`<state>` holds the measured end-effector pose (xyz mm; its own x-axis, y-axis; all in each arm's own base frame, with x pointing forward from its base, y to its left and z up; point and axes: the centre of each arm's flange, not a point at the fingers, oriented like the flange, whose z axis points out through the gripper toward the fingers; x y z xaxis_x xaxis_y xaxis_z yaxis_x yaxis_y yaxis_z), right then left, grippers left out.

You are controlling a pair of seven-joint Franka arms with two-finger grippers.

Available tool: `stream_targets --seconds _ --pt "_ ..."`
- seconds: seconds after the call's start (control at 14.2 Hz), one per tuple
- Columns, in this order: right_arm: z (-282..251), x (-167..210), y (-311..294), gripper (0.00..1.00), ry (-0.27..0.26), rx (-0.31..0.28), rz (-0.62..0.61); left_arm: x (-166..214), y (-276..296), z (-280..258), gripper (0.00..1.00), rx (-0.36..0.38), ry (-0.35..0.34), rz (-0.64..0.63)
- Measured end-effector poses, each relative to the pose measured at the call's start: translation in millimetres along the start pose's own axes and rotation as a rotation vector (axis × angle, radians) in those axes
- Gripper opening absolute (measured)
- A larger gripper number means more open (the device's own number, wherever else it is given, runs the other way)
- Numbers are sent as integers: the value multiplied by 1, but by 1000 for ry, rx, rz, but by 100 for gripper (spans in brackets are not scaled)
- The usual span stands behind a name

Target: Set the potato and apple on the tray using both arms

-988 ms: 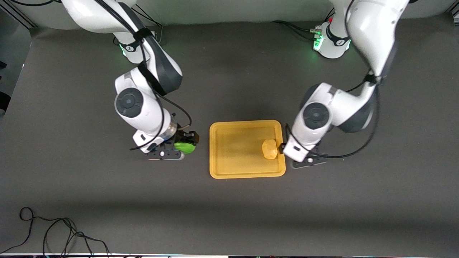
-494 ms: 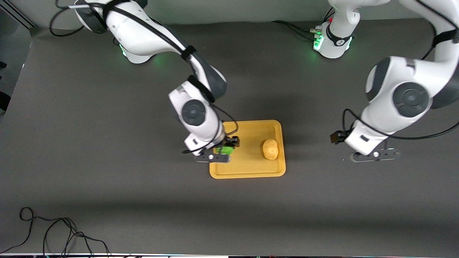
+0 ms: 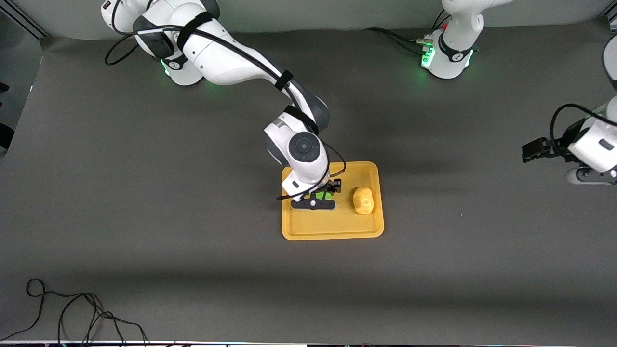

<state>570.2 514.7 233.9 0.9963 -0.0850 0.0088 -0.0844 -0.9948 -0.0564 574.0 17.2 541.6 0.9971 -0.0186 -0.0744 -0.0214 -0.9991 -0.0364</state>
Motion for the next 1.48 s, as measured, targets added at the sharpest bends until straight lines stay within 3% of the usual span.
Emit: stream_targets --seconds 0.35,1.48 --pt "26 5 10 78 -1 -25 3 -10 -6 -15 100 -32 17 -13" --pt "45 2 0 78 35 16 2 -20 1 -28 100 -30 25 55"
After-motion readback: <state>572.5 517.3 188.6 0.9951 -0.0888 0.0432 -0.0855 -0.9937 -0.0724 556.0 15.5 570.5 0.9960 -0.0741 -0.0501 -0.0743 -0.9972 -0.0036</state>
